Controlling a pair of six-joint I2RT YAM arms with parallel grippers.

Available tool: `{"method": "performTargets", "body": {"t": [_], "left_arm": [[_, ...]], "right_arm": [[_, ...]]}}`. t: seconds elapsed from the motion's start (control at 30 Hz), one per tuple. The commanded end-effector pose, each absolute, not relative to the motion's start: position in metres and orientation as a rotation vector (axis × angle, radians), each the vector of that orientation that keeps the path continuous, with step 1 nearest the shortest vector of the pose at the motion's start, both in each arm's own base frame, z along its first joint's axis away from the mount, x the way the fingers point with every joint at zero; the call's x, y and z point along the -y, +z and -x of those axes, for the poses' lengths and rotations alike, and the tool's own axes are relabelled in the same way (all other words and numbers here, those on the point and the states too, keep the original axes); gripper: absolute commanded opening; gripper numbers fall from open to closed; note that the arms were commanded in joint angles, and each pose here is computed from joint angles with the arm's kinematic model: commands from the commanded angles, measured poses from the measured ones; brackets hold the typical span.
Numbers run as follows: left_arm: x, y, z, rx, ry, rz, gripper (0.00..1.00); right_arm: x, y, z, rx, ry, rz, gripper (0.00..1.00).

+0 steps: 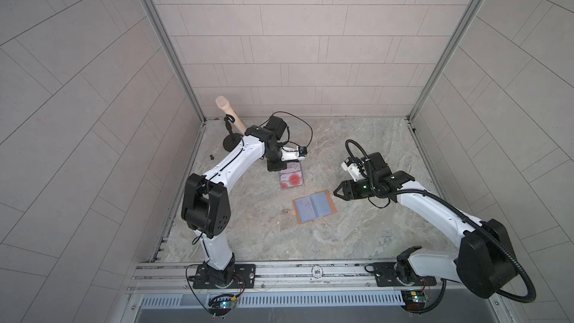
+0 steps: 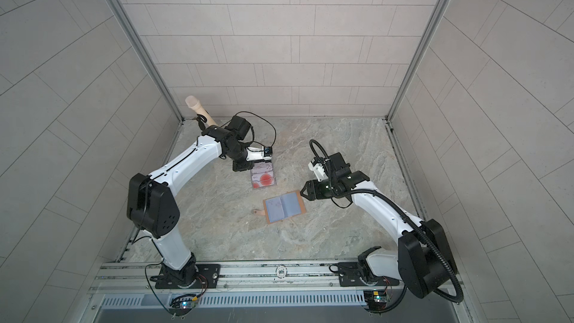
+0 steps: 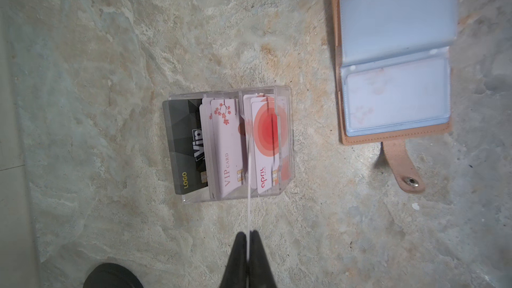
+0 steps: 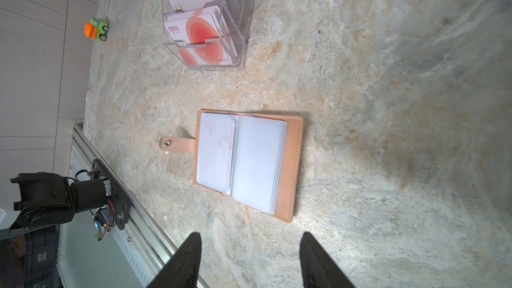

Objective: Take the credit cards out of the card holder
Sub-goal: Place the credit card in the storage box.

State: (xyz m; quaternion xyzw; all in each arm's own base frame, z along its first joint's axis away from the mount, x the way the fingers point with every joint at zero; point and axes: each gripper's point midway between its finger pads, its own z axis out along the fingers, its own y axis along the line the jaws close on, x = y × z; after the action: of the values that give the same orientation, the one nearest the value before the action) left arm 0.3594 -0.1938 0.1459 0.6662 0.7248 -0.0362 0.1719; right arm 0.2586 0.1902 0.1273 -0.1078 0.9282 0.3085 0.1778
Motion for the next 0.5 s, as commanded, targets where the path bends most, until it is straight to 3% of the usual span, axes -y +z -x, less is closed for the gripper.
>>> {"method": "performTargets", "body": {"t": [0.0,0.47], "left_arm": [[0.197,0.142,-0.369,-2.043,-0.105,-1.905,0.00],[0.209,0.112,-0.391,-2.155,-0.148,-1.826,0.00]], "right_arm": [[-0.186,0.124,-0.251,-2.642,0.843,0.320,0.60],[-0.187,0.120,-0.252,-2.657,0.835,0.322,0.60]]}}
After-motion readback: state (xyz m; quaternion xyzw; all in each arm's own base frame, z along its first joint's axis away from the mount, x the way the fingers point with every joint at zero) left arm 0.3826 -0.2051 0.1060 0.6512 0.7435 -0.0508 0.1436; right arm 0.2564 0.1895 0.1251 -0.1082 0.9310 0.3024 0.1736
